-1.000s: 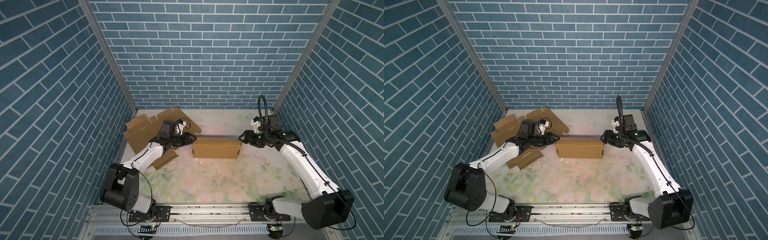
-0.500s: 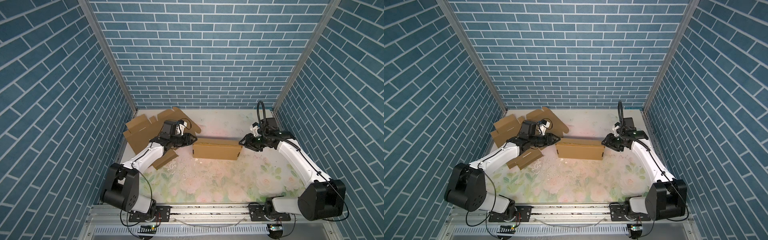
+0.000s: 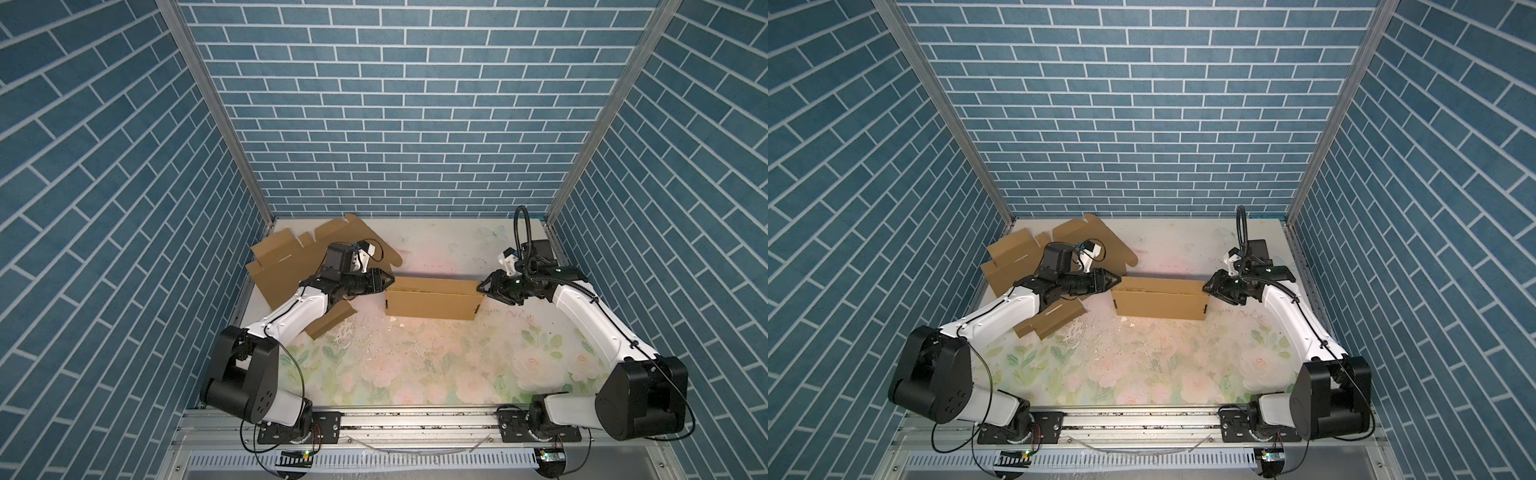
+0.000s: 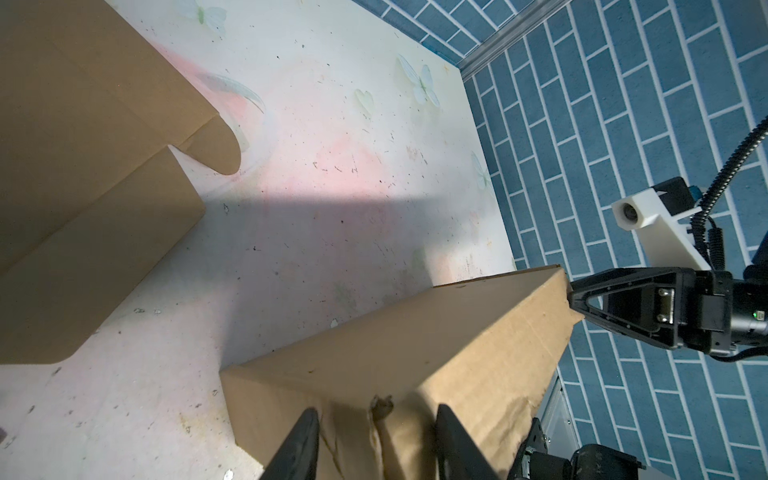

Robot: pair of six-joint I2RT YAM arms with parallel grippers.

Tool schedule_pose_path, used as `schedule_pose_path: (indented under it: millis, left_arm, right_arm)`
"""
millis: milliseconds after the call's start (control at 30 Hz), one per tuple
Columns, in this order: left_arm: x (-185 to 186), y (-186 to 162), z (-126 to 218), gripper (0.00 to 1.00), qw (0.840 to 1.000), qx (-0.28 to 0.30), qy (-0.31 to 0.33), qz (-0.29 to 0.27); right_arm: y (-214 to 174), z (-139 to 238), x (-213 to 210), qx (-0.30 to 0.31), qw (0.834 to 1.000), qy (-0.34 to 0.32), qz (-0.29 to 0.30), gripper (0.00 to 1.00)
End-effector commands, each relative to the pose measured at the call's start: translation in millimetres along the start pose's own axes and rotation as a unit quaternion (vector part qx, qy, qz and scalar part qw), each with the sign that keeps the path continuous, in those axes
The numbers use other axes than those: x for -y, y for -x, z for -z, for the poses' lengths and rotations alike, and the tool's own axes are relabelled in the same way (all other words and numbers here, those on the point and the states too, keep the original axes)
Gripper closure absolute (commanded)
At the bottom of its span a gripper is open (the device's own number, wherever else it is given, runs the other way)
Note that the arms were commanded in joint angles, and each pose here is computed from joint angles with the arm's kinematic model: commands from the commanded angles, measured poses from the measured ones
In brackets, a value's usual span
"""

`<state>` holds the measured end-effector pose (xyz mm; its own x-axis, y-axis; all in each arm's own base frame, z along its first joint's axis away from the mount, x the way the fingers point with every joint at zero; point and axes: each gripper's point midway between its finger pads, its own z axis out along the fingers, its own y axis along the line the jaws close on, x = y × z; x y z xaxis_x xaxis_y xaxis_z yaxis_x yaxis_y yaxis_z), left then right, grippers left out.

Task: Fold the paper box
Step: 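Release the right gripper and hold the box end with the left gripper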

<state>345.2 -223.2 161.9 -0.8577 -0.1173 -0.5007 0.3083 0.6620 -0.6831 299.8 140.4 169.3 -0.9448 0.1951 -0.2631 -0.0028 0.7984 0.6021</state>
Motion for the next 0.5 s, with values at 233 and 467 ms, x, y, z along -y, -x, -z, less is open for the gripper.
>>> schedule_pose_path:
  millis: [233, 467]
  left_arm:
    - [-43, -38, -4, 0.53, 0.995, -0.053, 0.078, 0.037]
    - [-40, -40, -5, 0.53, 0.995, -0.056, 0.075, 0.036]
  right_arm:
    - [-11, 3, 9, -0.013, 1.0, 0.014, -0.025, 0.6]
    - [-20, -8, 40, -0.027, 0.998, -0.041, -0.027, 0.7]
